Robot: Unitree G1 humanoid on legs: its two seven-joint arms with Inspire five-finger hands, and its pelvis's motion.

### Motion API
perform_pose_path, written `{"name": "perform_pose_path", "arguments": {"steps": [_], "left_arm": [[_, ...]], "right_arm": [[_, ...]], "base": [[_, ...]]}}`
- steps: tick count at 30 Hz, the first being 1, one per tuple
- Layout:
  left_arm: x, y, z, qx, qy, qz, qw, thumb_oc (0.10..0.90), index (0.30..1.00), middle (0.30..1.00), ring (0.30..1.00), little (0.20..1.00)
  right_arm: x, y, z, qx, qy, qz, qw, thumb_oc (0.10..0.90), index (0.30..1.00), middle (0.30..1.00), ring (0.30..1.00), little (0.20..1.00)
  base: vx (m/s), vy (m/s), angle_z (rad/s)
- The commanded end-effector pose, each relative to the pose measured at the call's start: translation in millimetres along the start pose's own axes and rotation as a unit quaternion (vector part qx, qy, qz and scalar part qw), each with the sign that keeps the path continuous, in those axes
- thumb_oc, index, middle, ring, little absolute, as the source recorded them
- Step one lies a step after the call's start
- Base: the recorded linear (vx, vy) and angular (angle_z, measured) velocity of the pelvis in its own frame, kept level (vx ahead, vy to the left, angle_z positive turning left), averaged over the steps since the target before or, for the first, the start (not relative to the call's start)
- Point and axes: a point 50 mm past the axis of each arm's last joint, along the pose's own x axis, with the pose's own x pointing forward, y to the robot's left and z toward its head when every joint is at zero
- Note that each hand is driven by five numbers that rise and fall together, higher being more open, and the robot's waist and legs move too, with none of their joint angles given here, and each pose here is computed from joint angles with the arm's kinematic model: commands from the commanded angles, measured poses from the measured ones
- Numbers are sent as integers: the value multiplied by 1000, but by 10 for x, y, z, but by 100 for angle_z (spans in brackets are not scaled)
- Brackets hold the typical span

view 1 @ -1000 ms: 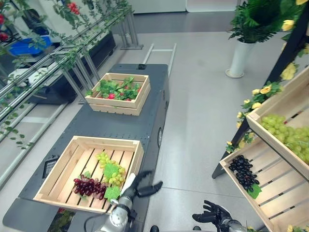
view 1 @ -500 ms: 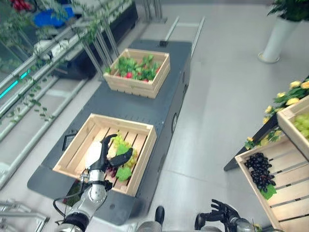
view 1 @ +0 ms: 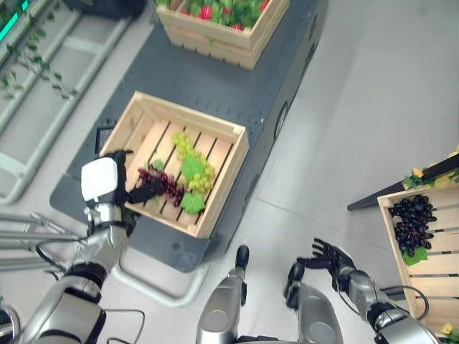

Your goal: Pick up the fruits from the basket on one side to the basket on the other side

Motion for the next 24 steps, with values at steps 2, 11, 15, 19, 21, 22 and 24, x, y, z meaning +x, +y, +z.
{"name": "perform_pose_path", "arguments": {"steps": [2,11,15,19,21,22,24], "left_arm": [[260,513,-204,114,3,108,988,800,900,900,900,900],[537,938,-131,248,-37,149,957,800,900,900,900,900],[657,1149,-112,276,-31,155,948,800,900,900,900,900],[743,1306,-106,294,-15,152,943,800,900,900,900,900],[803,1399,-72,340,-21,140,930,800,900,900,900,900],[808,1407,-67,345,-21,139,928,800,900,900,900,900],[873,1525,2,395,-28,140,908,800,900,900,900,900]], "right_arm": [[-74,-119,-55,6,-13,3,1000,800,900,900,900,900],[-9,-144,235,-26,-34,11,999,800,900,900,900,900],[-11,-194,307,-36,-42,11,998,800,900,900,900,900],[-7,-178,339,-43,-47,24,998,800,900,900,900,900],[2,-137,366,-52,-51,37,997,800,900,900,900,900],[3,-134,369,-52,-51,38,997,800,900,900,900,900],[12,-97,417,-51,-60,52,996,800,900,900,900,900]], "base": [[-53,102,0],[-27,93,3],[-3,66,-4],[4,21,-1],[20,10,6],[19,7,7],[16,3,11]]}}
